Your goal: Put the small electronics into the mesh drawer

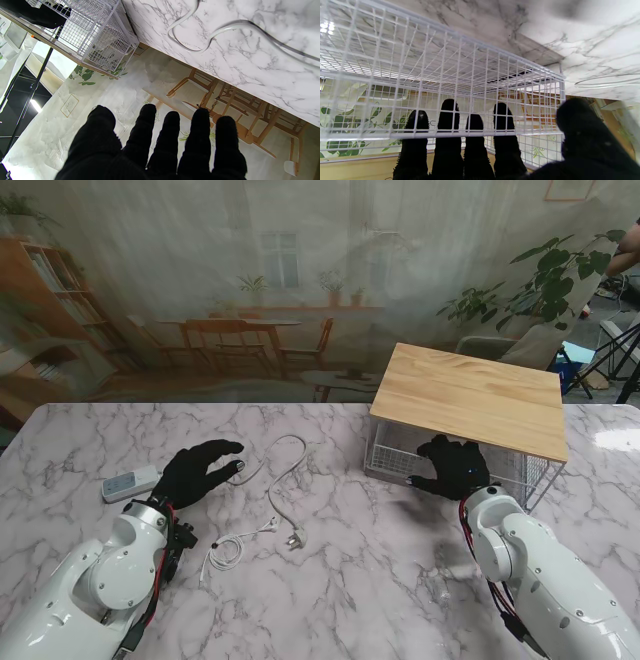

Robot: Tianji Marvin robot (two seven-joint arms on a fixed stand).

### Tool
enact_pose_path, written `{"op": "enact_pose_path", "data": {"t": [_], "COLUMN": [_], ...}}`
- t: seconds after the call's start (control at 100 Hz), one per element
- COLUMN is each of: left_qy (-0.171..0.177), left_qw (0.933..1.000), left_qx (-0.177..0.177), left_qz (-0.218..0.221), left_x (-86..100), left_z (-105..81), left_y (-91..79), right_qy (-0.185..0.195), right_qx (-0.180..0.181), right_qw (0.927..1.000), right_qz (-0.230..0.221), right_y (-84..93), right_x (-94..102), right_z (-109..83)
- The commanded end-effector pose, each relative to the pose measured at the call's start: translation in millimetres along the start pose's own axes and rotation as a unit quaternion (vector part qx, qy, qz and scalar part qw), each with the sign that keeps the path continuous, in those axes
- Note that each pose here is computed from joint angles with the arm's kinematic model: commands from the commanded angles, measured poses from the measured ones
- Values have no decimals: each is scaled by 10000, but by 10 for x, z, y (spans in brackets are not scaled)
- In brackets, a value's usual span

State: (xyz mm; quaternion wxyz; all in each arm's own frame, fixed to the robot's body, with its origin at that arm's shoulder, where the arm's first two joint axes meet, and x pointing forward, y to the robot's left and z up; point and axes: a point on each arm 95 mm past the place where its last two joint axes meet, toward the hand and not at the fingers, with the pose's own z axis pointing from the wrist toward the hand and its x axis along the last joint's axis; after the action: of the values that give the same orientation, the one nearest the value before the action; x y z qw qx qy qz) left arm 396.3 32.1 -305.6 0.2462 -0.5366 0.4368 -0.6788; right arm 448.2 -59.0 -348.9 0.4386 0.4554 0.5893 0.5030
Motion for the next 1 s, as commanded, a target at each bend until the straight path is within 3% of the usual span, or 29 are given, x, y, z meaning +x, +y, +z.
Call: {"op": "enact_pose_path", "data": {"t": [0.0,0.44,0.99], "left_qy": [15,9,0], "left_qw": [10000,9999,9999], "left_qx": [-90,-100,-121], "left_qz": [-1,-11,-18], "left_x": [6,7,8], "left_z": [6,14,20], "left_y": [26,37,47], "right_qy": [-30,129,665], "right_qx": [23,452,683], "right_qw": [10000,9980,9939], "right_qz": [47,427,562], "right_y": [-32,-32,70], "right_x": [17,146,377], "right_z": [21,-48,-458]}}
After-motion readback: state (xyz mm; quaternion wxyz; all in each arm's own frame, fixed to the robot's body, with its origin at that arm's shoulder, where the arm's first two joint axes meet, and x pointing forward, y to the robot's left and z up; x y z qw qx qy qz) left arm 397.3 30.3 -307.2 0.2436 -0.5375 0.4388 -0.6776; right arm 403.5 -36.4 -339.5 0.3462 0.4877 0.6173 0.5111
